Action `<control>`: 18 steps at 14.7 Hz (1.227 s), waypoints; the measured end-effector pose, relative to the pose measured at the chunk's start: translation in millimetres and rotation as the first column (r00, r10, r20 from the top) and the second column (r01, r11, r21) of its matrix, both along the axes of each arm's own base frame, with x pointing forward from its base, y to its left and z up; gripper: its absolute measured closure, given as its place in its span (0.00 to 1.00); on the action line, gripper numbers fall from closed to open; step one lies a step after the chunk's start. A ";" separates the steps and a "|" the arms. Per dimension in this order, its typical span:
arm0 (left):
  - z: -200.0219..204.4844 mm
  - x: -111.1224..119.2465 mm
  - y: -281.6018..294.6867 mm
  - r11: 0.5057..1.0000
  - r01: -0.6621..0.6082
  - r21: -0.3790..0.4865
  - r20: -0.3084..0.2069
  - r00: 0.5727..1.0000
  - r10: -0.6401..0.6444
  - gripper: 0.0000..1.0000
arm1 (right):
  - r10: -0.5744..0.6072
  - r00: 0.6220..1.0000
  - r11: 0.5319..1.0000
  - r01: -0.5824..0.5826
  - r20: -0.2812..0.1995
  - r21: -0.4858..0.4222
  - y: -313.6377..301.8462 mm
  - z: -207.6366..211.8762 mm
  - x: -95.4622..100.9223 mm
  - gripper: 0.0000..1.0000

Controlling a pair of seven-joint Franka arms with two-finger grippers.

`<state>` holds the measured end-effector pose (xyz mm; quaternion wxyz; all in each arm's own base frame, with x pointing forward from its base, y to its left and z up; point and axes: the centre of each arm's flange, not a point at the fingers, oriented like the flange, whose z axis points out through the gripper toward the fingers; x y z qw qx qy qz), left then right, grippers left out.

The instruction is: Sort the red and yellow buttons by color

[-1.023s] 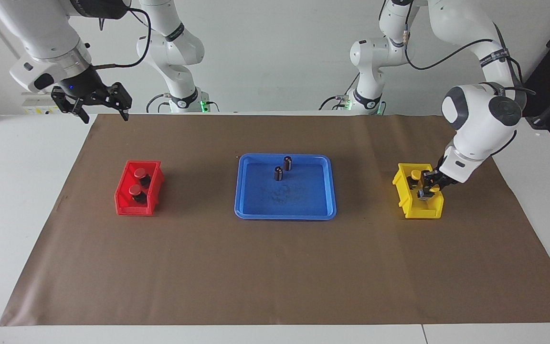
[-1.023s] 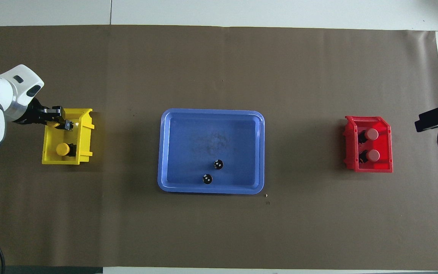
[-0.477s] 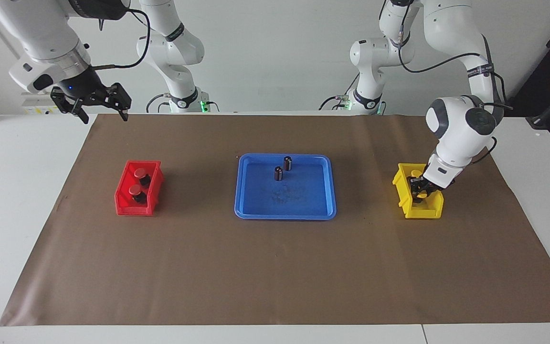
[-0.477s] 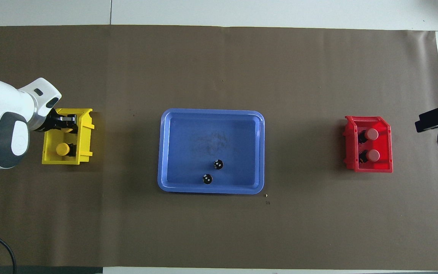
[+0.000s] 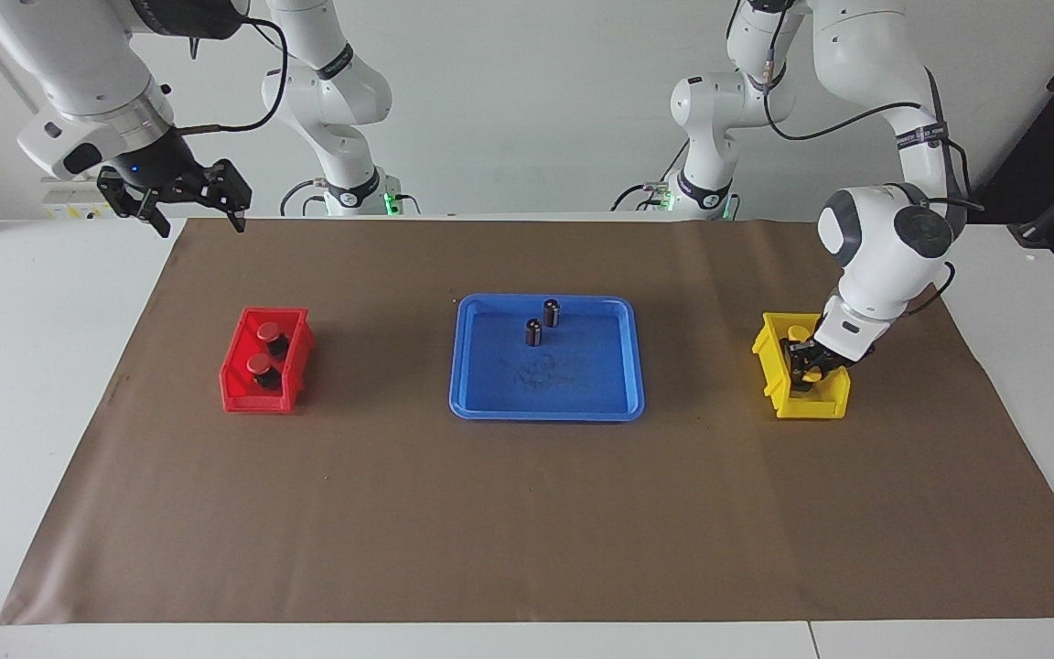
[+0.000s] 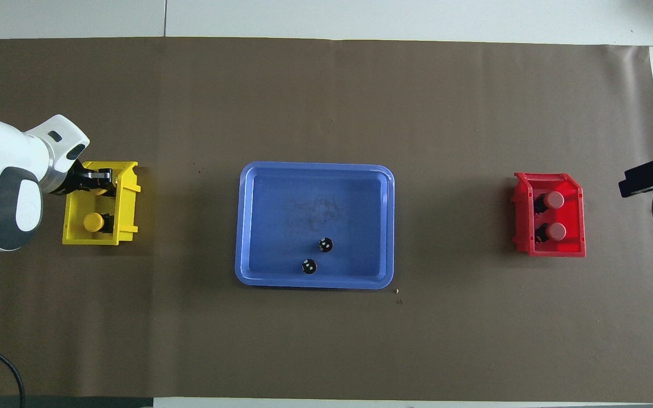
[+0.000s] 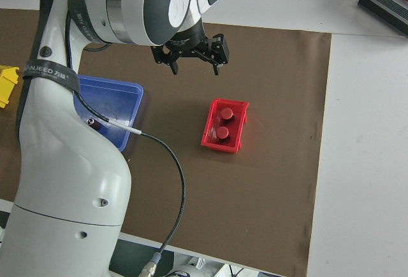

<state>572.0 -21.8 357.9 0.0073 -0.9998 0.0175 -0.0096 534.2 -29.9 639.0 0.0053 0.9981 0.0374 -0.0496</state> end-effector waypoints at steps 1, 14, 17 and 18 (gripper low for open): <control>-0.8 0.5 0.3 1.000 0.000 0.000 0.002 1.000 0.000 0.44 | 0.000 1.000 1.000 0.000 0.000 0.000 -0.1 0.0 0.0 0.00; 113.7 31.0 -10.0 1.000 0.011 0.003 -0.014 1.000 -0.011 0.11 | 0.001 1.000 1.000 -0.001 0.000 0.000 0.6 -0.2 0.0 0.00; 180.3 25.6 -19.9 1.000 0.025 0.005 -0.026 0.999 -0.025 0.00 | 0.001 1.000 1.000 -0.001 0.000 0.000 0.4 -0.2 0.0 0.00; 205.6 20.1 -22.1 1.000 0.028 0.005 -0.030 0.999 -0.028 0.00 | 0.001 1.000 1.000 -0.001 0.000 0.000 0.3 -0.2 0.0 0.00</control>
